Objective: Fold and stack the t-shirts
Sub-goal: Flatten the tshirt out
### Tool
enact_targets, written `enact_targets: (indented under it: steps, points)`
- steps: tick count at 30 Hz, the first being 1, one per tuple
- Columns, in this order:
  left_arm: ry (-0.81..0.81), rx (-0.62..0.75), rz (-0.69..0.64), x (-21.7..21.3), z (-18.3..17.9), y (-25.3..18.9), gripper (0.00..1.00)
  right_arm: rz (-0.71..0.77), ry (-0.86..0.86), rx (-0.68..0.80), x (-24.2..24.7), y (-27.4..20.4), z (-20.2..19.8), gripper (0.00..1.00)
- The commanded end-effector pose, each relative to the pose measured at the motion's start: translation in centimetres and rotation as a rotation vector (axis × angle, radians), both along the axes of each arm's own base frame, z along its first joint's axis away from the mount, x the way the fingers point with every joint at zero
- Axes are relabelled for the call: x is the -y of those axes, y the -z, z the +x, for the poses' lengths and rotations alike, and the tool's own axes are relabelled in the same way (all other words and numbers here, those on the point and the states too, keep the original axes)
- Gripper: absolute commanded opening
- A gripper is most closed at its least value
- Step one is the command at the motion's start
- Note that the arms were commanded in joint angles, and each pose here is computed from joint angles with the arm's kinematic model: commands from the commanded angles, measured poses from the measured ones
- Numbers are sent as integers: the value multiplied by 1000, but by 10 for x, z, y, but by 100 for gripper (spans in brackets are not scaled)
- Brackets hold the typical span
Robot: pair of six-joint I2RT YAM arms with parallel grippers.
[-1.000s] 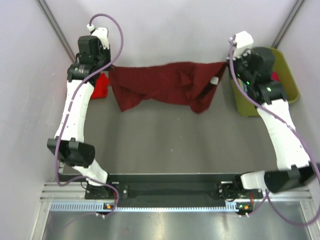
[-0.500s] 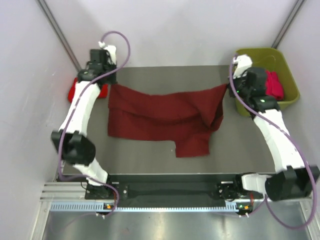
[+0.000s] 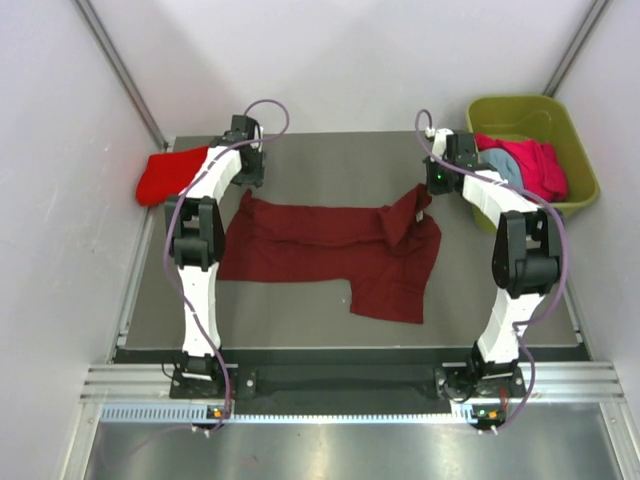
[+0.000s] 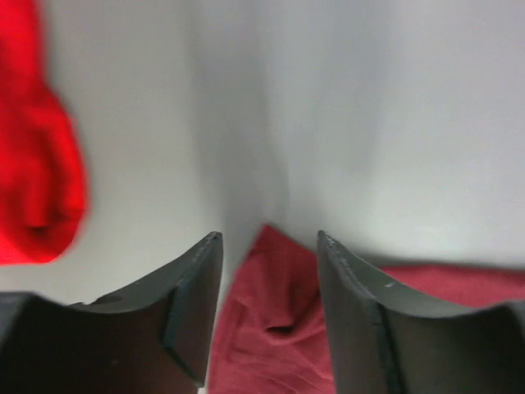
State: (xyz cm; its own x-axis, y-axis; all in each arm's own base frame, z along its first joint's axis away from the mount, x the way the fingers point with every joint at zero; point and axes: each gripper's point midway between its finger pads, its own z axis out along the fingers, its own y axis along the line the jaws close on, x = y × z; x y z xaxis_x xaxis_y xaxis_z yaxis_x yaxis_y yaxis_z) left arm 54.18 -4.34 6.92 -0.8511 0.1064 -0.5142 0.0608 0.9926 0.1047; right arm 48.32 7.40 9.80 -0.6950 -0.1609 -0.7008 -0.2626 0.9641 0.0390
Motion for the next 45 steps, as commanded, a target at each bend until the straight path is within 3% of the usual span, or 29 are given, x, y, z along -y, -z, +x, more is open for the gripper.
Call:
enact_targets:
  steps: [1, 7, 10, 13, 15, 22, 29, 45]
  points:
    - [-79, 130, 87, -23, 11, -57, 56, 47, 28, 178, 2, -54, 50, 0]
    - [-126, 78, 40, -36, -76, -92, 63, 73, 30, 180, -6, -56, 52, 0]
    - [-117, 21, -53, -30, -111, -88, 63, 77, 28, 175, -7, -55, 45, 0]
    - [-128, -46, -234, -21, -130, -74, 64, 82, 23, 158, -7, -51, 37, 0]
    - [-152, -78, -325, -24, -132, -63, 63, 80, 19, 147, -7, -47, 33, 0]
    - [-143, -125, -463, -10, -116, -41, 59, 71, 11, 147, -11, -49, 32, 0]
    - [-178, -153, -481, -20, -97, -22, 58, 61, 13, 143, -8, -48, 27, 0]
    - [-217, -215, -450, -35, -95, 19, 55, 50, 11, 144, -10, -47, 30, 0]
